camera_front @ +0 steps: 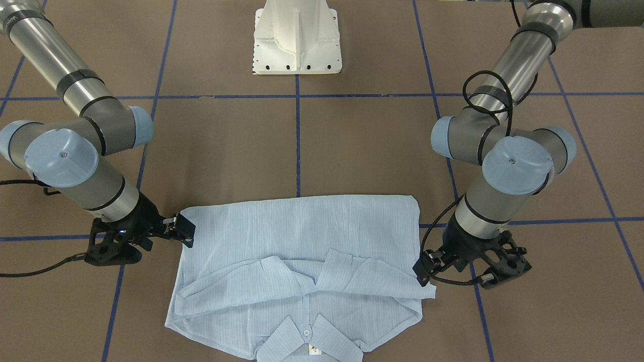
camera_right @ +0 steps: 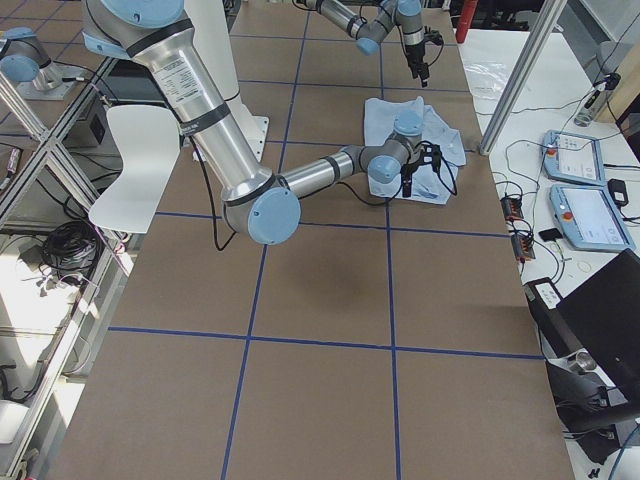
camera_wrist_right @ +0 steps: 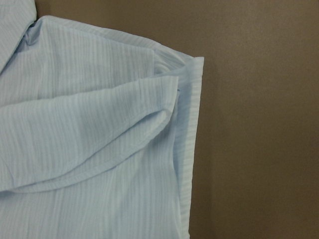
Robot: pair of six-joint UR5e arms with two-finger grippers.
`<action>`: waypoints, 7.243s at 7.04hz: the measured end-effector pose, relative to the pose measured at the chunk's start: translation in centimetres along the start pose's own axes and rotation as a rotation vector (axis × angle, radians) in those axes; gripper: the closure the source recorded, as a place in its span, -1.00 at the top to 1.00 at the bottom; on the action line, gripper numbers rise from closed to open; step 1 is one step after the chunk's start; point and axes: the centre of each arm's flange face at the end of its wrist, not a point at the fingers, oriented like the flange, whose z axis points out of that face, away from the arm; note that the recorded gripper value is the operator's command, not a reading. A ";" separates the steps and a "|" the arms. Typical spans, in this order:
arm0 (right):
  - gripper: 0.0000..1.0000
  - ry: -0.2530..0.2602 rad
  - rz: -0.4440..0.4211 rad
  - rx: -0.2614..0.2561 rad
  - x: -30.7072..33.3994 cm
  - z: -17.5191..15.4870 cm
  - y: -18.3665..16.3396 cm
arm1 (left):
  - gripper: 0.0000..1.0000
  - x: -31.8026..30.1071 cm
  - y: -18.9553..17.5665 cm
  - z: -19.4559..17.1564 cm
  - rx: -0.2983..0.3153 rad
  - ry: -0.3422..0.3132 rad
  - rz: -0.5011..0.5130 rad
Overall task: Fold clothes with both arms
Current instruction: 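Move the right gripper down to the folded shirt's side edge and grasp, then drag the shirt edge toward the robot with the right gripper, rotating the shirt, then lower the left gripper to the shirt edge nearest it while the right gripper withdraws, then push the shirt edge away from the robot with the left gripper to straighten it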
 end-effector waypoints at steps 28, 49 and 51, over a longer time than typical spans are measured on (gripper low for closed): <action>1.00 -0.323 -0.376 -0.440 3.0 -14.7 38.8 | 0.97 3.0 11.5 -6.1 -0.050 0.099 -0.018; 1.00 -0.313 -0.233 -0.079 7.2 -21.2 26.3 | -1.00 8.6 21.4 -2.4 -0.073 -0.075 -0.028; 1.00 -0.315 -0.233 -0.076 7.1 -21.2 26.2 | -1.00 11.3 15.6 2.7 -0.011 -0.068 -0.014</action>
